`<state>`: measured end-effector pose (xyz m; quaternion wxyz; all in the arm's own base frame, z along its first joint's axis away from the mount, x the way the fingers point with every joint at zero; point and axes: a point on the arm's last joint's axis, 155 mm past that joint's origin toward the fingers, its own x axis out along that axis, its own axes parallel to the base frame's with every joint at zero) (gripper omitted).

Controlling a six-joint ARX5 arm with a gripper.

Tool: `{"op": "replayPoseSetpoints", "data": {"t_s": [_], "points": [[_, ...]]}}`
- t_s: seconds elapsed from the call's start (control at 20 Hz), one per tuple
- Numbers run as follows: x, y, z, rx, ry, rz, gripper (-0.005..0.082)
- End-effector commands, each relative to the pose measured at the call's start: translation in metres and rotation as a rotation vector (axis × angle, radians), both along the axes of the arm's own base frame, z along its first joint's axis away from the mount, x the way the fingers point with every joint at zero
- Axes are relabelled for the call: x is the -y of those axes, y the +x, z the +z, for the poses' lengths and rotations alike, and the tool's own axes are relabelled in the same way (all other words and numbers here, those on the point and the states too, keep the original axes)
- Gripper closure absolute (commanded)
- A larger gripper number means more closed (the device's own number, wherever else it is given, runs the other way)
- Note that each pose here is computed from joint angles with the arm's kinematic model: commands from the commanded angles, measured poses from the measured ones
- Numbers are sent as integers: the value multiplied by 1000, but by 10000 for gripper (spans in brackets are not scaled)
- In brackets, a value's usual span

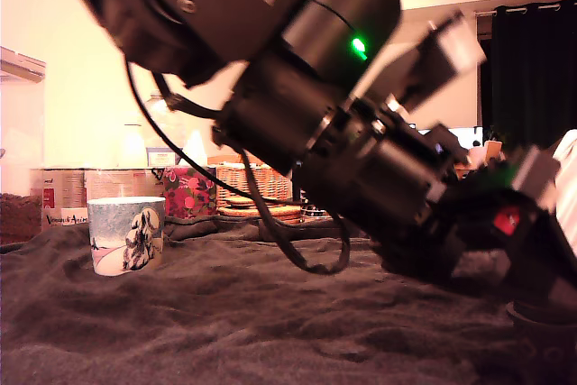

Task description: Pick up the coffee capsules on the table and drop them inside the coffee cup

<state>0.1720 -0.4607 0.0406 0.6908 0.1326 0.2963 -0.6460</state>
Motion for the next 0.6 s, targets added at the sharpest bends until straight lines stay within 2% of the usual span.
{"op": "replayPoseSetpoints", "data": {"t_s": [0.0,0.25,0.35,0.55], "points": [[3,-3,-8,-4,17,-9,271],[0,-1,-13,-4,39,2,271],[-3,-1,-18,-12,67,9,271],[-3,0,-19,-8,73,12,271]]}}
